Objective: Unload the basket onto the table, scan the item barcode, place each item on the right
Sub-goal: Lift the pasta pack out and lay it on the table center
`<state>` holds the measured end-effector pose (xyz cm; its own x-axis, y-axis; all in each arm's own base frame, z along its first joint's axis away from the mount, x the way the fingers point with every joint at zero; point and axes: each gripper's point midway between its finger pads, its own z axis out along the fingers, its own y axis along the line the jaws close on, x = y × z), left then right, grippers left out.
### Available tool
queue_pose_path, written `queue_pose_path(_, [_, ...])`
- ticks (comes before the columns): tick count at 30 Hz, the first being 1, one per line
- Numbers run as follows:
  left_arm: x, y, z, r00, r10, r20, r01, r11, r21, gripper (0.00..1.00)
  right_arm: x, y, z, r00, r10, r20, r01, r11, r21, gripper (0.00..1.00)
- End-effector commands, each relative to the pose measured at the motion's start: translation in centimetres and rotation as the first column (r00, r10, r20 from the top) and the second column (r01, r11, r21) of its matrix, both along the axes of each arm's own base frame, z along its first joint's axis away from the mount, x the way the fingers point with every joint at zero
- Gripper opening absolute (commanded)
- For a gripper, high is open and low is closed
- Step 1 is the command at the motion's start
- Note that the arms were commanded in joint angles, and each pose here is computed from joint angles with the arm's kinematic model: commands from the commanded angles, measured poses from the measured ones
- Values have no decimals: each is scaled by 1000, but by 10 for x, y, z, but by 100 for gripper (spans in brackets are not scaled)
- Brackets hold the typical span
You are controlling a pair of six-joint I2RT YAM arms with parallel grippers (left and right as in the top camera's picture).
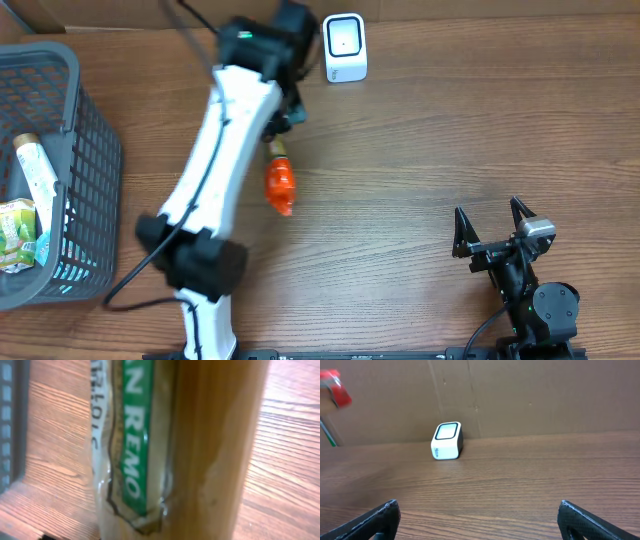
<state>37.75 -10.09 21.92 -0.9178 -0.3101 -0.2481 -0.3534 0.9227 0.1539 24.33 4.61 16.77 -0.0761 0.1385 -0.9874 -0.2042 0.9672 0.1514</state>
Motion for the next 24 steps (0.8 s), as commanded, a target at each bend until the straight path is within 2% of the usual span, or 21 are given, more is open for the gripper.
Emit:
queue_pose_path(1, [9,-11,-21,995,101,27,-103,991,82,4,0,-2,-2,1000,-10,2,10,1000,4,100])
queue_pose_path(5, [13,-27,-60,993,118,-31,-112,985,132,5,0,-2,-2,1000,-10,2,10,1000,3,100])
queue_pose_path(13, [27,-56,-129,995,55,-82,-37,977,210,4,0,-2,-2,1000,-10,2,10,1000,4,100])
queue_pose_path(17, [29,-71,-152,976,-125,-176,160,967,198,5,0,-2,-2,1000,-10,2,10,1000,3,100])
queue_pose_path(20, [32,-83,-156,952,-235,-198,266,952,150,17,0,-2,-2,1000,-10,2,10,1000,4,100])
queue_pose_path(21, [35,-86,-150,949,-257,-182,285,948,144,28,0,-2,-2,1000,-10,2,10,1000,3,100])
queue_pose_path(22, [38,-87,-146,946,-272,-174,297,945,140,33,0,-2,-2,1000,-10,2,10,1000,4,100])
queue_pose_path(23, [42,-90,-135,940,-302,-157,323,937,131,45,0,-2,-2,1000,-10,2,10,1000,4,100])
queue_pose_path(24, [45,-92,-127,937,-319,-143,337,933,124,50,0,-2,-2,1000,-10,2,10,1000,4,100])
